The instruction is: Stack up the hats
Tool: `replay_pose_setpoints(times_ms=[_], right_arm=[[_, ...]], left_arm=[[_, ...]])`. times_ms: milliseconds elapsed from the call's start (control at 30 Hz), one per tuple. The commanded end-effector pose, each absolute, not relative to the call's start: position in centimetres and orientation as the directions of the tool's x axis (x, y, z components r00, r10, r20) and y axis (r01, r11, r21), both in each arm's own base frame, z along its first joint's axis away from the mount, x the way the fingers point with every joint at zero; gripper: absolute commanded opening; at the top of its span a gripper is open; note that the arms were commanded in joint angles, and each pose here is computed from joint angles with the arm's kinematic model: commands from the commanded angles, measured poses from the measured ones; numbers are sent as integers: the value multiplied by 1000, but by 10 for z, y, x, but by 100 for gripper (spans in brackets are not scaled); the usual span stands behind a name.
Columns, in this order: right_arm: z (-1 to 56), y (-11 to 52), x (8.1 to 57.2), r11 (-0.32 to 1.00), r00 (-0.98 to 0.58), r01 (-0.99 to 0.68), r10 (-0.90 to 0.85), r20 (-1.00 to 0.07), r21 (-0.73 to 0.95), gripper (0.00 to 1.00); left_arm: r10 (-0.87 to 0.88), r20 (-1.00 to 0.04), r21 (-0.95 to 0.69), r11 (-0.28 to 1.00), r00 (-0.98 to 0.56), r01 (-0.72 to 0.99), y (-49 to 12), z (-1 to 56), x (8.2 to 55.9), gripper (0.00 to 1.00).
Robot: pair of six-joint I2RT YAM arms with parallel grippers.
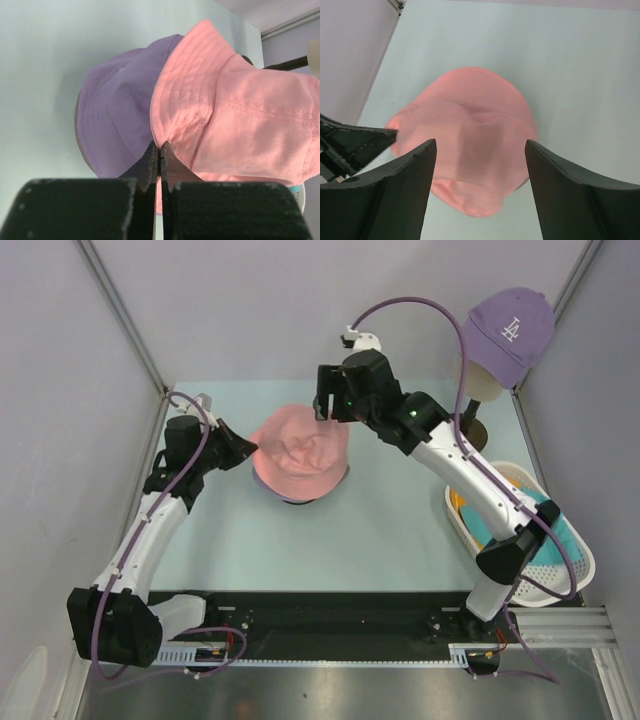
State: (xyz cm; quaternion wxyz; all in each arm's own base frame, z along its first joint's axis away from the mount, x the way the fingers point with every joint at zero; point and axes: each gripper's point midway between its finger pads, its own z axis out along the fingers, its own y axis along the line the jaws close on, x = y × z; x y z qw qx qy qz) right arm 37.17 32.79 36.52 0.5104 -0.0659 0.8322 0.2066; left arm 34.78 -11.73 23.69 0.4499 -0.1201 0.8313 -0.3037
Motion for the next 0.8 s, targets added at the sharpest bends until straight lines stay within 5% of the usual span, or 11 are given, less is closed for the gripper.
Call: replay_pose_setpoints(times_ms=[0, 367, 767], right_arm=[[365, 303, 364, 890, -485, -295, 173, -857, 347, 76], [350, 266, 381, 746, -562, -381, 283, -777, 546, 73], [333, 298, 382, 581, -627, -526, 230, -745, 622, 68]], left_arm=[[-529, -670, -663, 741, -521, 100, -112, 254, 358, 0], [-582, -662, -713, 684, -472, 156, -113, 289, 381, 0], [-605, -647, -723, 680, -465, 122, -101, 282, 399, 0]])
